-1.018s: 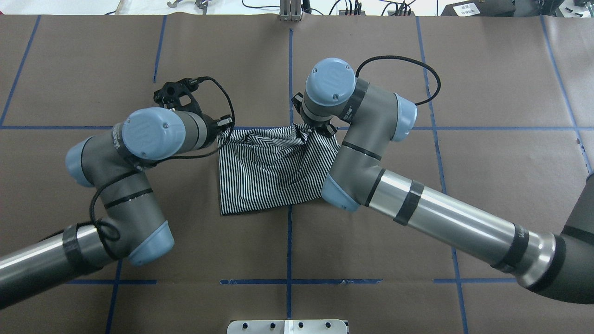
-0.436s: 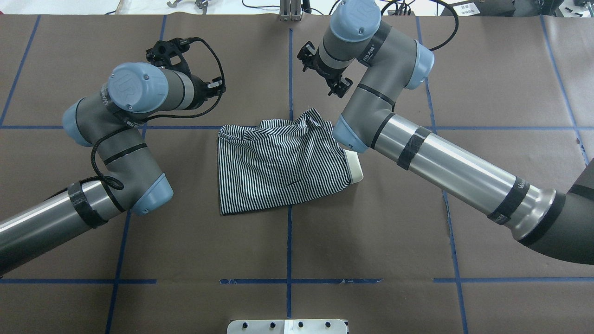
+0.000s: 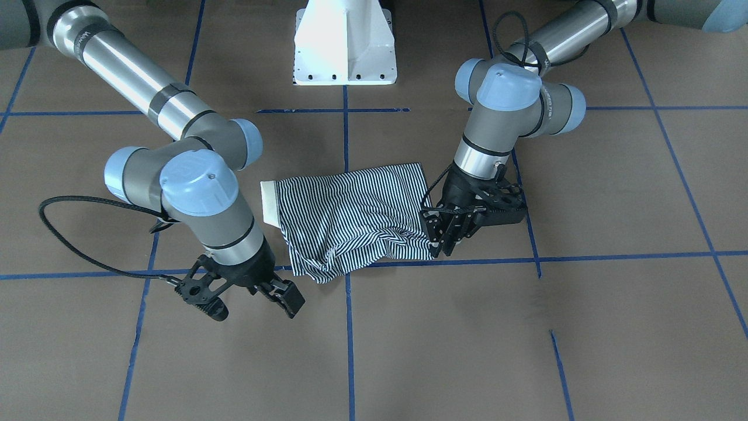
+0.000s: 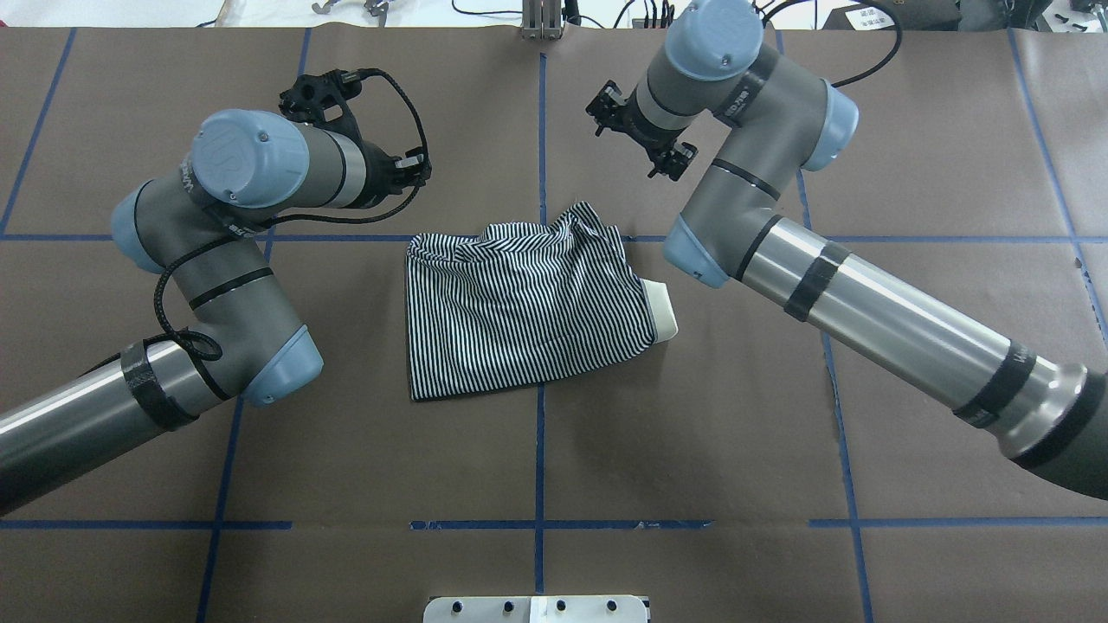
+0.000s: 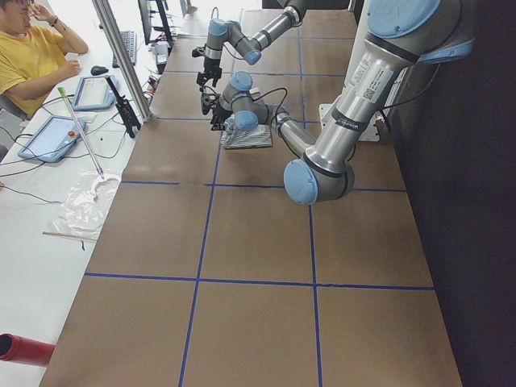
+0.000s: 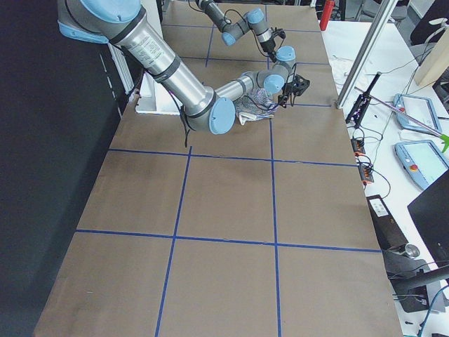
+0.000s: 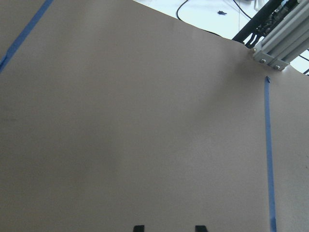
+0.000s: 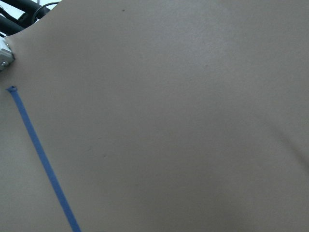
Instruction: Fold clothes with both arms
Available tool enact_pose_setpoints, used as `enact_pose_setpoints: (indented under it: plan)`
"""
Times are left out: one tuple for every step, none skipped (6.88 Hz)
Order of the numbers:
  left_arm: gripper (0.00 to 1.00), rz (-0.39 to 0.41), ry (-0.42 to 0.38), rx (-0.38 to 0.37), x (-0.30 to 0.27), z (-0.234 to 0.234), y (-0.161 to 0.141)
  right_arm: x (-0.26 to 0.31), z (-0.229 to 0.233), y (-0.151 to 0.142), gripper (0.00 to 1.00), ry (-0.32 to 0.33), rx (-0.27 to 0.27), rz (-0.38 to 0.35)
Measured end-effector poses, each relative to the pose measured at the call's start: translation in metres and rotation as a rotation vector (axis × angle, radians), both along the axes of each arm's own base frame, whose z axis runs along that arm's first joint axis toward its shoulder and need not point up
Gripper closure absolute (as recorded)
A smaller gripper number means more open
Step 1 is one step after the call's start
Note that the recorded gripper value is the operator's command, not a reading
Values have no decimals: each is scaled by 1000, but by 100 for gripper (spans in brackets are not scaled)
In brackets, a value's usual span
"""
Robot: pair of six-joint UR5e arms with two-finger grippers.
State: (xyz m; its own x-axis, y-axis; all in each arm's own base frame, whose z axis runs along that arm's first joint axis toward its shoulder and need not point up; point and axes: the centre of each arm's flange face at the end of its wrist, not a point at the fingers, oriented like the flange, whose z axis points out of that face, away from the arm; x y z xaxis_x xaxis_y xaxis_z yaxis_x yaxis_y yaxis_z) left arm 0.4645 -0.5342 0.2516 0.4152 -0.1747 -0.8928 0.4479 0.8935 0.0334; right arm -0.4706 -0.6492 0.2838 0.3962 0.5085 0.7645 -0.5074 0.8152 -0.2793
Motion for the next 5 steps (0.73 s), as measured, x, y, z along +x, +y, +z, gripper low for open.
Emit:
enact_pose_setpoints:
  plan:
    - [100, 93, 3, -24, 23, -12, 28, 17, 16, 2, 0, 8, 19, -26]
    - [100, 193, -16, -30, 59, -13, 56, 27, 24, 6, 0, 9, 32, -39]
    - [100, 281, -33, -29, 86, -12, 70, 30, 25, 8, 0, 9, 38, -43]
    - [100, 329, -40, -29, 102, -12, 72, 31, 25, 9, 0, 7, 41, -43]
    - [100, 343, -48, -17, 109, -8, 64, 33, 23, 9, 0, 4, 43, -42]
